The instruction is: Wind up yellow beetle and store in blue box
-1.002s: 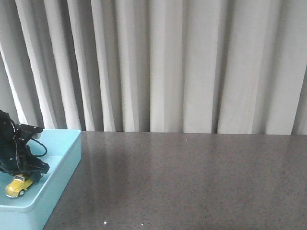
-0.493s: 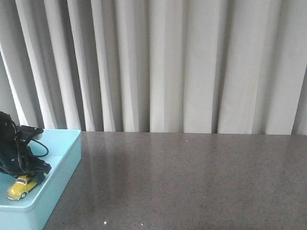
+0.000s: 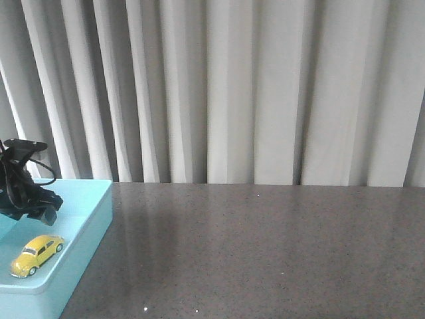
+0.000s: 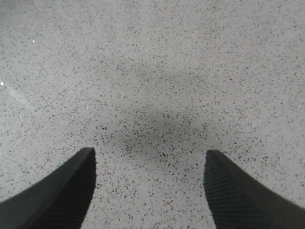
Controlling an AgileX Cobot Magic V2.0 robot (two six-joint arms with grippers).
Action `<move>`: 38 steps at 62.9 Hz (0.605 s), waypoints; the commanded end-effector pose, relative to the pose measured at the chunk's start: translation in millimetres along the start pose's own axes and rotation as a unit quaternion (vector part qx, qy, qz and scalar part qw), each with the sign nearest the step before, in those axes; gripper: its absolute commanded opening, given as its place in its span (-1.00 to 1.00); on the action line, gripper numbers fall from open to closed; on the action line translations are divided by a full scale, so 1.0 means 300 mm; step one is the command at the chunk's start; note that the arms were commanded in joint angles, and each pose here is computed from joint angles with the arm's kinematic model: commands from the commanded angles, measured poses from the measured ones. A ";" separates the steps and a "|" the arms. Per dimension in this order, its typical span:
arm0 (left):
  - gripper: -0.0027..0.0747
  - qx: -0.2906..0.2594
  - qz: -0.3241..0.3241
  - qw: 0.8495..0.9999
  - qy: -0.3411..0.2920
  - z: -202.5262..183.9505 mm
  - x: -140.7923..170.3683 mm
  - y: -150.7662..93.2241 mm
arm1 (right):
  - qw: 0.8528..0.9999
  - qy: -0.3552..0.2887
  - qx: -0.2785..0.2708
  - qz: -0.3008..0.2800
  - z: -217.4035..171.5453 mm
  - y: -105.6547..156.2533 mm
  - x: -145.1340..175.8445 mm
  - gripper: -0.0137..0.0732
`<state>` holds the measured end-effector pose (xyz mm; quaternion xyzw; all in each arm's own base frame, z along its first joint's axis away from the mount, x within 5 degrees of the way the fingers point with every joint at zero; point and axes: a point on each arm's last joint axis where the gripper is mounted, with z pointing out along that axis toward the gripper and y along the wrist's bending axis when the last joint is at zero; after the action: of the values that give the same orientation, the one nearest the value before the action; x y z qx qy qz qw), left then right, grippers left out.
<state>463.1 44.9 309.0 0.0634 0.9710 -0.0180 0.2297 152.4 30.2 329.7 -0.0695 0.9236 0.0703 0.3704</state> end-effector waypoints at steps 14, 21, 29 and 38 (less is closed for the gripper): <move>0.37 -0.008 -0.038 0.996 -0.075 -0.261 -0.007 -0.012 | 0.999 -0.043 0.001 -0.002 -0.026 0.001 -0.034 0.40; 0.37 -0.034 -0.024 0.993 -0.110 -0.336 0.013 -0.032 | 0.999 -0.043 0.001 -0.002 -0.026 0.001 -0.034 0.40; 0.37 -0.038 -0.017 0.987 -0.158 -0.409 0.073 -0.082 | 0.999 -0.043 0.001 -0.002 -0.026 0.001 -0.034 0.40; 0.37 -0.033 -0.011 0.984 -0.177 -0.420 0.204 -0.144 | 0.999 -0.043 0.001 -0.002 -0.026 0.001 -0.034 0.40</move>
<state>374.0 27.5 377.6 0.0417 0.9416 0.0040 0.3341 152.3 30.2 329.6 -0.0695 0.9238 0.0703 0.3700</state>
